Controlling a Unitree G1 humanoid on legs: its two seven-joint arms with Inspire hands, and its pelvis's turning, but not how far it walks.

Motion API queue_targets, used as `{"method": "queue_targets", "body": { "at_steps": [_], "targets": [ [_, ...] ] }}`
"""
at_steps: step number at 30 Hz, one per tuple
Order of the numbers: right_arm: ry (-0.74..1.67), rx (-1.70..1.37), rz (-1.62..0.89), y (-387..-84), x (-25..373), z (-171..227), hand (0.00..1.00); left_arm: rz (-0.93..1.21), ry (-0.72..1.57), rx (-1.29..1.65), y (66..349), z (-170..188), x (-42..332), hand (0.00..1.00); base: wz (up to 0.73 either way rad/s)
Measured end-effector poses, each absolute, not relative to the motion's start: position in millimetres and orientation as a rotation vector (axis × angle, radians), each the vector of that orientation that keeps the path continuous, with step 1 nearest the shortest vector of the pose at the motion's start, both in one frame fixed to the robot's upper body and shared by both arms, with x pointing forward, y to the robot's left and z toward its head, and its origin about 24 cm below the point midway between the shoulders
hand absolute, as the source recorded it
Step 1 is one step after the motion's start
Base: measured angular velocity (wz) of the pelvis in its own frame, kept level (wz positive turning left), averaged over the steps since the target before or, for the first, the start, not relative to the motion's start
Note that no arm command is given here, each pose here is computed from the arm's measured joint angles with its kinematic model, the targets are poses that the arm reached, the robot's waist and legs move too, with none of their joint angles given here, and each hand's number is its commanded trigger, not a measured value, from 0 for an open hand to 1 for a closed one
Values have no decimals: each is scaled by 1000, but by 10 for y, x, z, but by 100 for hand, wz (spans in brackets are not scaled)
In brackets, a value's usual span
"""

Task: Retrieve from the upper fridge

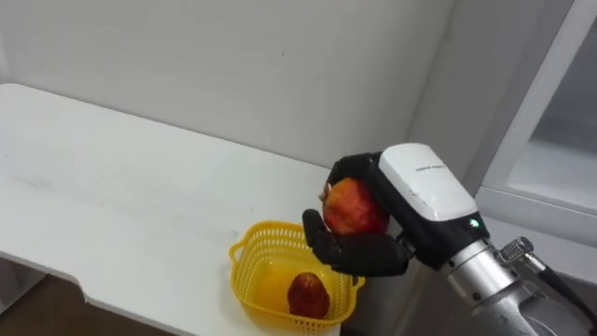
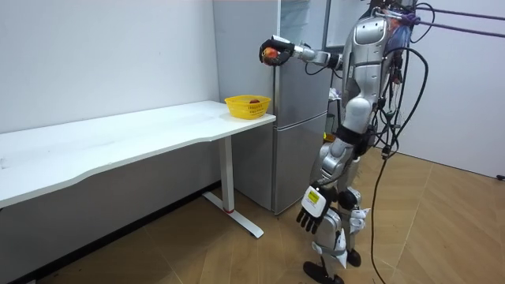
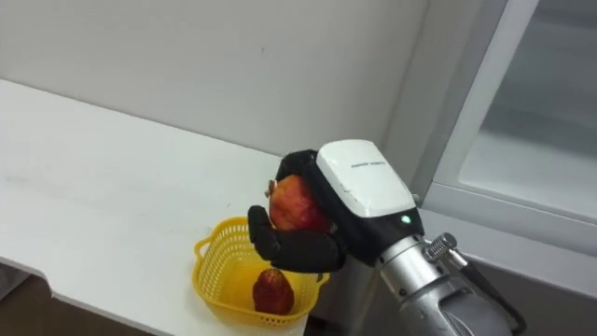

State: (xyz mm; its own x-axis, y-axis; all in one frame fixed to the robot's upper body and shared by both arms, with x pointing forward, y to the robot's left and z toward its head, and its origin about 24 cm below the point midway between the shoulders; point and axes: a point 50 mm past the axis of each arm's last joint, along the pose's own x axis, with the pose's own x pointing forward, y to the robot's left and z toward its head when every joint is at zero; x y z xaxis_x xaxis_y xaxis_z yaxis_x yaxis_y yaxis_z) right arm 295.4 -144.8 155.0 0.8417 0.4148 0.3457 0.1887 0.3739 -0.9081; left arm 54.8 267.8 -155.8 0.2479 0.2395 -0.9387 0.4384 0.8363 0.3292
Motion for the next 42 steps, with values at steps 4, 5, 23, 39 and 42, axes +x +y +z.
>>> {"method": "queue_targets", "body": {
  "at_steps": [4, 5, 23, 39, 42],
  "targets": [
    [-533, -1217, 151, -1468, 2999, 1451, 100, -157, 1346, 594, 2682, -1555, 539, 0, 8],
    [-519, -1225, 155, -1466, 3014, 1411, 100, -159, 1345, 594, 2681, -1555, 542, 0, 8],
    [-336, -1318, 167, -1578, 3296, 1062, 100, -171, 1292, 671, 2691, -1509, 671, 0, 18],
    [-245, -1325, 143, -1697, 3355, 967, 58, -157, 1367, 679, 2780, -1516, 511, 0, 3],
    [-241, -1325, 146, -1698, 3354, 956, 0, -156, 1371, 679, 2785, -1516, 503, 0, 0]
  ]
}}
